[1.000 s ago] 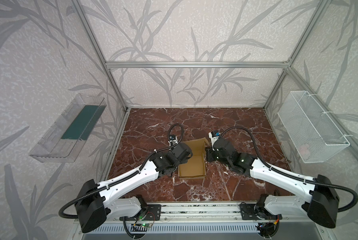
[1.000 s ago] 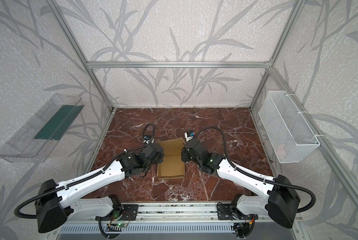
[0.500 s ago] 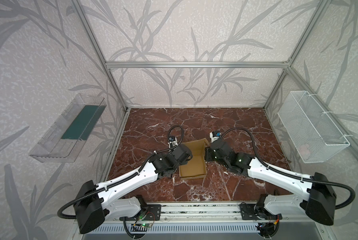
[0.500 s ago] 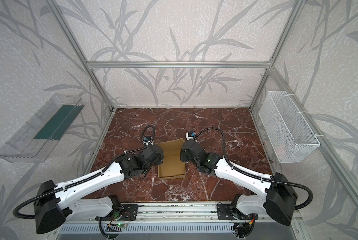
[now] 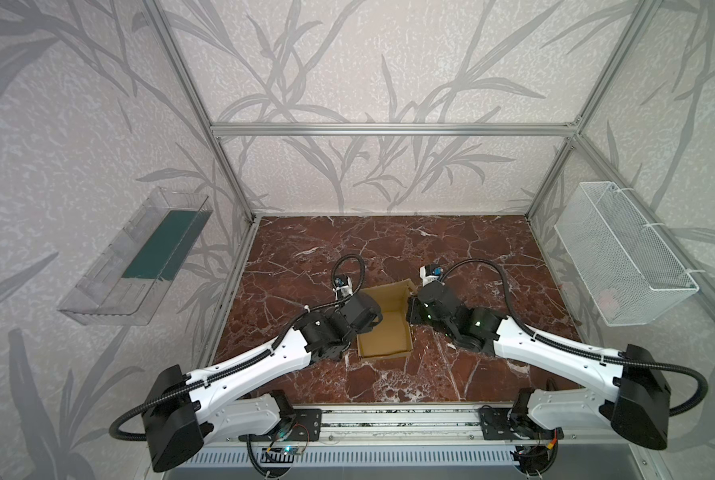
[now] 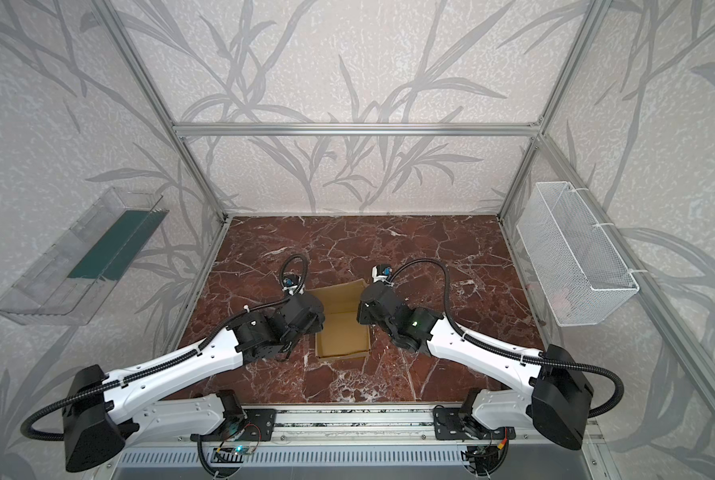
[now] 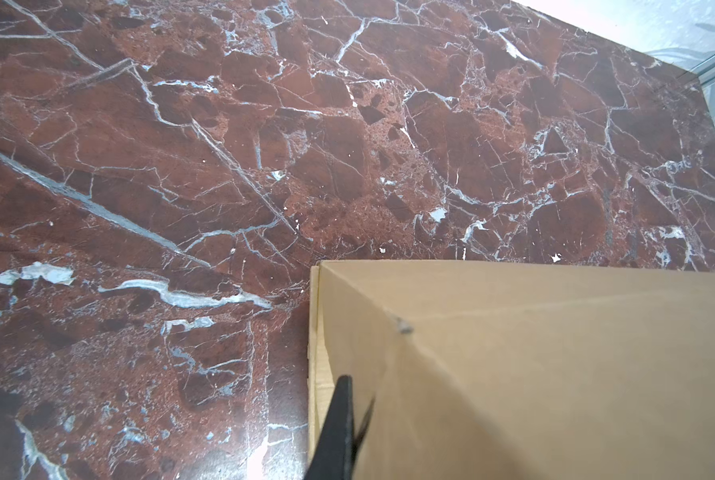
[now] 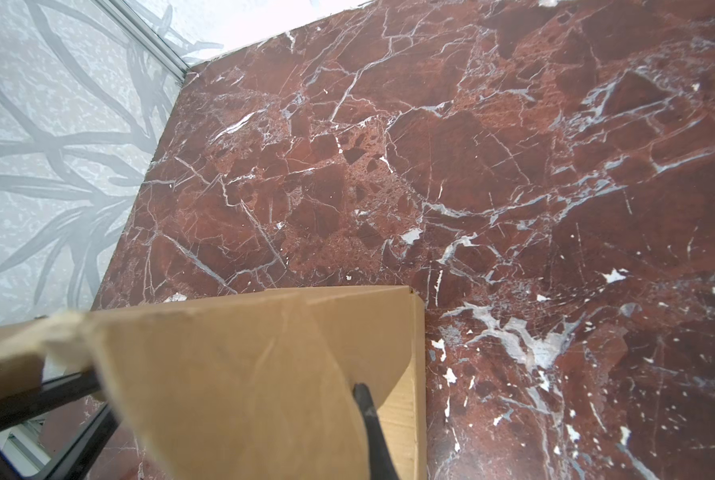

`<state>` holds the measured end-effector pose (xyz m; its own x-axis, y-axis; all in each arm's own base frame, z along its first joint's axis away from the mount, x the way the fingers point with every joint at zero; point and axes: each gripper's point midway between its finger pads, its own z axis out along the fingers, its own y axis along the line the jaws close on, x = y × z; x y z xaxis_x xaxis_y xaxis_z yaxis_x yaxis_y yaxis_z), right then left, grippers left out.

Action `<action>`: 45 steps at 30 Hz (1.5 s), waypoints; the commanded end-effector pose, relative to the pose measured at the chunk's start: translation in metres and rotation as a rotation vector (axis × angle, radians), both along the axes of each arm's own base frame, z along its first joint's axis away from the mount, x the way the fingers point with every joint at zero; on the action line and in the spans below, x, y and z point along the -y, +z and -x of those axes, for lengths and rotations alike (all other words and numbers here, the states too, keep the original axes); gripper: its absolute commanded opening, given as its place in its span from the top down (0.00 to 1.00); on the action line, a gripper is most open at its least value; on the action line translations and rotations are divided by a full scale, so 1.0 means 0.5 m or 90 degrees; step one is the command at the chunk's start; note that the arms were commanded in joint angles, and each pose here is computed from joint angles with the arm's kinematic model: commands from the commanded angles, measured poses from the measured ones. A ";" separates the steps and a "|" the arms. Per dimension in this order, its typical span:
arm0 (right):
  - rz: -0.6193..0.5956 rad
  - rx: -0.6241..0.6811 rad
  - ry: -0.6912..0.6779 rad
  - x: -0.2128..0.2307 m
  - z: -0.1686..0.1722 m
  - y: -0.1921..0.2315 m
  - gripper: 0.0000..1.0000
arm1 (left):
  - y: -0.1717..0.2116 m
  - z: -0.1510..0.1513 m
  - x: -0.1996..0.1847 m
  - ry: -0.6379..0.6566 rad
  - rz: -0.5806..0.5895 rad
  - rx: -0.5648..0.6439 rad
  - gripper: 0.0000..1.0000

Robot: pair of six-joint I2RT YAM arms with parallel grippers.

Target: Fold the paper box

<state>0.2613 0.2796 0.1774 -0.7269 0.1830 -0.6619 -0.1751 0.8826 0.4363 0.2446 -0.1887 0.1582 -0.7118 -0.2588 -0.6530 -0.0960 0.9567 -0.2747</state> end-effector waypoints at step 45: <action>0.080 -0.009 -0.026 -0.033 0.094 -0.063 1.00 | -0.057 0.077 -0.060 0.042 0.024 0.001 1.00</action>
